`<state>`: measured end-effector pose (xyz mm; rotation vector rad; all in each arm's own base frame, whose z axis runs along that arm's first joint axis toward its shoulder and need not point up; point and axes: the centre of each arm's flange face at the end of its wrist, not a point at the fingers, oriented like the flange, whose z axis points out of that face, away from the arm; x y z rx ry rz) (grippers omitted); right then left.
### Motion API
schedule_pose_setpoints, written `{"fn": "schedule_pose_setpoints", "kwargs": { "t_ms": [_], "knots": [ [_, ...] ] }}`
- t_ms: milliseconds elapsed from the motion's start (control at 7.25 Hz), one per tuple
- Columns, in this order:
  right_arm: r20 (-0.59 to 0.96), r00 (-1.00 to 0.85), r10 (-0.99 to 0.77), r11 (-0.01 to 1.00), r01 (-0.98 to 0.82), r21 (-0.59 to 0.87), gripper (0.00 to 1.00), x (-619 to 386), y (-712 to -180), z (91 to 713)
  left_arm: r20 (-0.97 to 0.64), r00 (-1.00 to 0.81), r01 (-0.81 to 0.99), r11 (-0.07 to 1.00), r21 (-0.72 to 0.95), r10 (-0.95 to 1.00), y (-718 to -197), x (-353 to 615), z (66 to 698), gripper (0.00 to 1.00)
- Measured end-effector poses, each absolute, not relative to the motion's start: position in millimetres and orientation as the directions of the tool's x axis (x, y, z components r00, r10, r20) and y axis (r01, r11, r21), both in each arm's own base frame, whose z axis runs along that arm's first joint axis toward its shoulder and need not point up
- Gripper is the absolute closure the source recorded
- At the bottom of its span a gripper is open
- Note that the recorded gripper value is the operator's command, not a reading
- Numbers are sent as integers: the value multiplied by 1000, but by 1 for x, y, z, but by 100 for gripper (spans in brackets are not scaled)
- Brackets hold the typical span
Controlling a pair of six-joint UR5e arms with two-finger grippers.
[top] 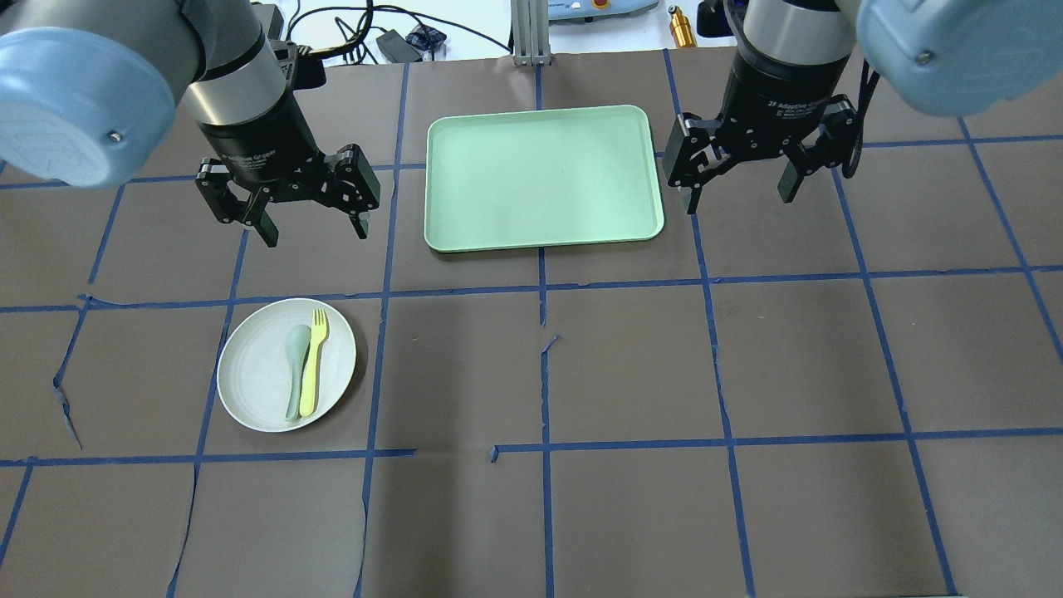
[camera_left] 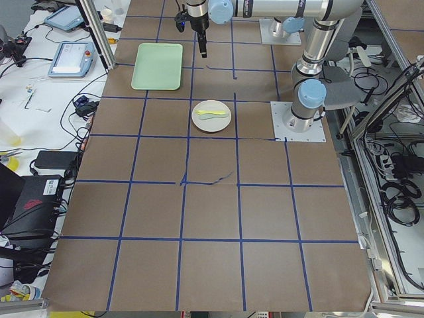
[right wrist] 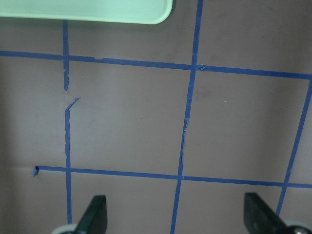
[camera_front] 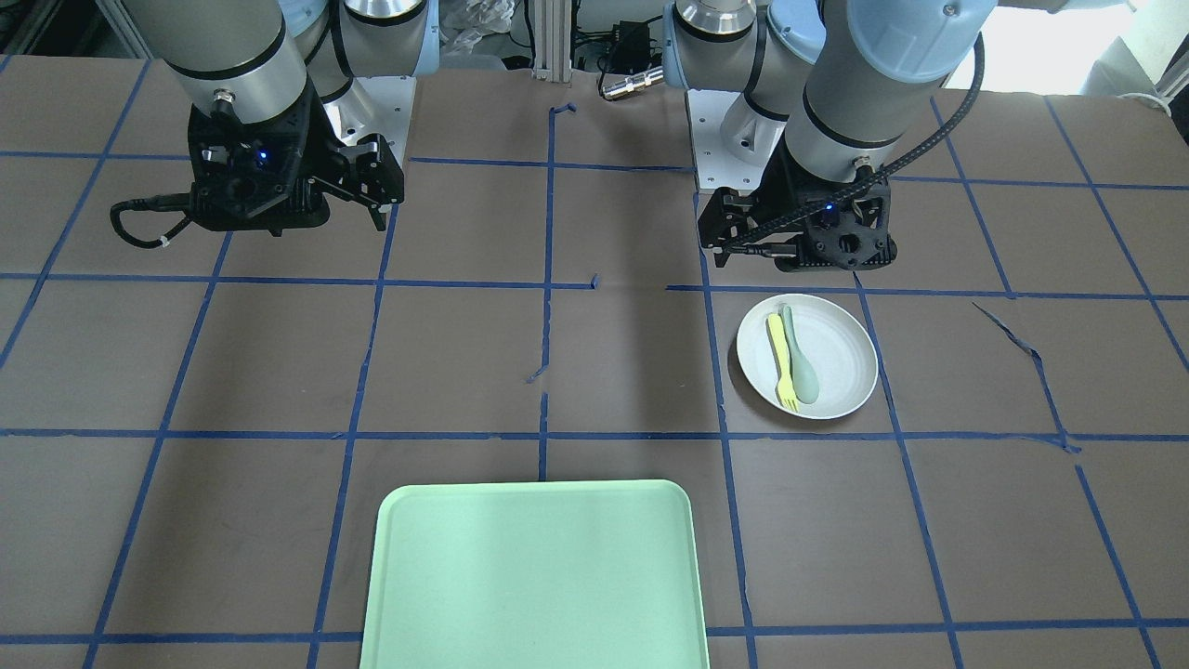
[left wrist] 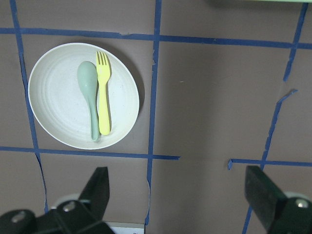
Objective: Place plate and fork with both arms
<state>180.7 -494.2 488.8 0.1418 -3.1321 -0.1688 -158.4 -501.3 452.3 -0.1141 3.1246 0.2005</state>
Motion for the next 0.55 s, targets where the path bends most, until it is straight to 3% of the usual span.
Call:
{"fn": "schedule_pose_setpoints", "kwargs": {
  "t_ms": [552],
  "knots": [
    [-1, -995, -100, 989, -100, 108, 0, 181, -501, 481, -4, -998, -69, 993, 92, -69, -503, -160, 458, 0]
  ]
}}
